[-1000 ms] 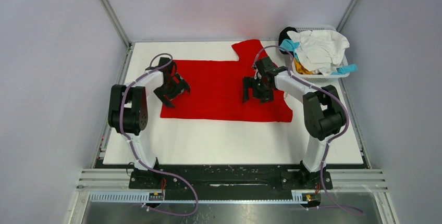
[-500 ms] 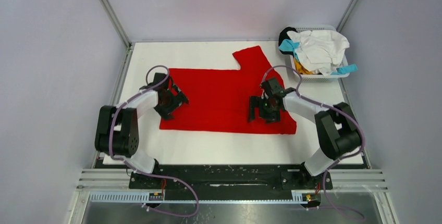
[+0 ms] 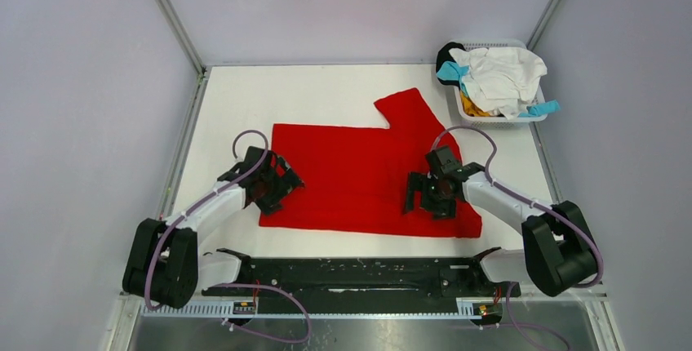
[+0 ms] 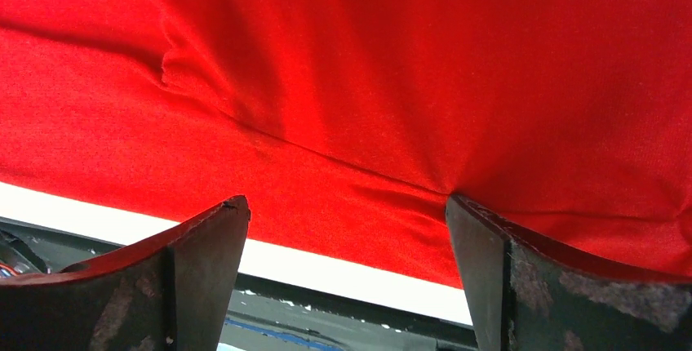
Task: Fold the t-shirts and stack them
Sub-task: Grab the side of the flattened tshirt furthest away from the robot with both arms
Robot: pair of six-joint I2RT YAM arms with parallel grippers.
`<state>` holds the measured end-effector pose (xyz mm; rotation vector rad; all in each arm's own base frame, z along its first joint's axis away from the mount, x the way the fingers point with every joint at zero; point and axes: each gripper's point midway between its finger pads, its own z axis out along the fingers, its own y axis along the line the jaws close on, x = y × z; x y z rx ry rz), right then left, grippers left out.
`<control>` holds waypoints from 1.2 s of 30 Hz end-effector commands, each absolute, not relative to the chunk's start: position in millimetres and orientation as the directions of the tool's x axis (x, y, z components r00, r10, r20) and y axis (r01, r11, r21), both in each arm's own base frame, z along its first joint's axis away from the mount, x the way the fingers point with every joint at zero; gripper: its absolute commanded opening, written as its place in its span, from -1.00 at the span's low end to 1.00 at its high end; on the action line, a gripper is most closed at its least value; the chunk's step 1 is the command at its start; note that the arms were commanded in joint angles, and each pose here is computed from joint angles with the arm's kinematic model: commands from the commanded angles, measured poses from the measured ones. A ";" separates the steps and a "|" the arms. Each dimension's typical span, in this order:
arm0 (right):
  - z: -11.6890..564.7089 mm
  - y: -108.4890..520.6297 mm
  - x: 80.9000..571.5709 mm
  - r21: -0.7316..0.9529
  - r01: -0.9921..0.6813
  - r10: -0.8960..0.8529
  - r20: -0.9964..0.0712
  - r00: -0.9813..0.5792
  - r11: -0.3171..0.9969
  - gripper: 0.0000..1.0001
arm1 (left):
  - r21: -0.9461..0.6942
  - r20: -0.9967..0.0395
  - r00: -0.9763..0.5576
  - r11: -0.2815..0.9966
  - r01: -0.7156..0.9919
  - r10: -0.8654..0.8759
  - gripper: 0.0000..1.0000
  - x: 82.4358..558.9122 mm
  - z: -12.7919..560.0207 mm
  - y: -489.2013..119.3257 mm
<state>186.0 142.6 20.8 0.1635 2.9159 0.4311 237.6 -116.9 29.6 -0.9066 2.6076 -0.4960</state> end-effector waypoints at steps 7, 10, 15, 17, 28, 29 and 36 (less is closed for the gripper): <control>11.4 105.2 138.1 0.130 0.141 0.149 -0.054 -0.987 0.982 0.99 | -0.221 -0.016 -0.750 0.734 -0.642 -0.661 0.98 145.7 -0.3 -110.7; 13.1 106.2 134.3 0.142 0.138 0.146 -0.045 -0.988 0.980 0.99 | -0.199 -0.008 -0.747 0.733 -0.650 -0.665 0.98 138.2 -0.7 -110.9; 15.4 105.2 131.9 0.141 0.127 0.134 -0.042 -0.990 0.982 0.99 | -0.172 0.012 -0.742 0.730 -0.662 -0.670 0.98 128.3 -2.4 -110.9; 16.5 106.5 132.0 0.152 0.120 0.128 -0.045 -0.991 0.981 0.99 | -0.176 0.008 -0.739 0.727 -0.664 -0.673 0.98 127.8 -1.8 -110.6; 31.7 115.2 139.3 0.217 0.059 0.083 -0.100 -0.991 0.974 0.97 | -0.161 -0.049 -0.728 0.725 -0.670 -0.684 0.98 127.3 11.4 -100.1; 33.7 116.7 140.9 0.225 0.054 0.080 -0.106 -0.991 0.973 0.97 | -0.171 -0.055 -0.727 0.724 -0.668 -0.684 0.98 129.0 13.2 -100.7; 72.4 128.6 168.1 0.299 -0.008 0.076 -0.267 -0.961 0.954 0.97 | -0.284 -0.241 -0.726 0.762 -0.582 -0.644 0.98 185.1 69.1 -103.4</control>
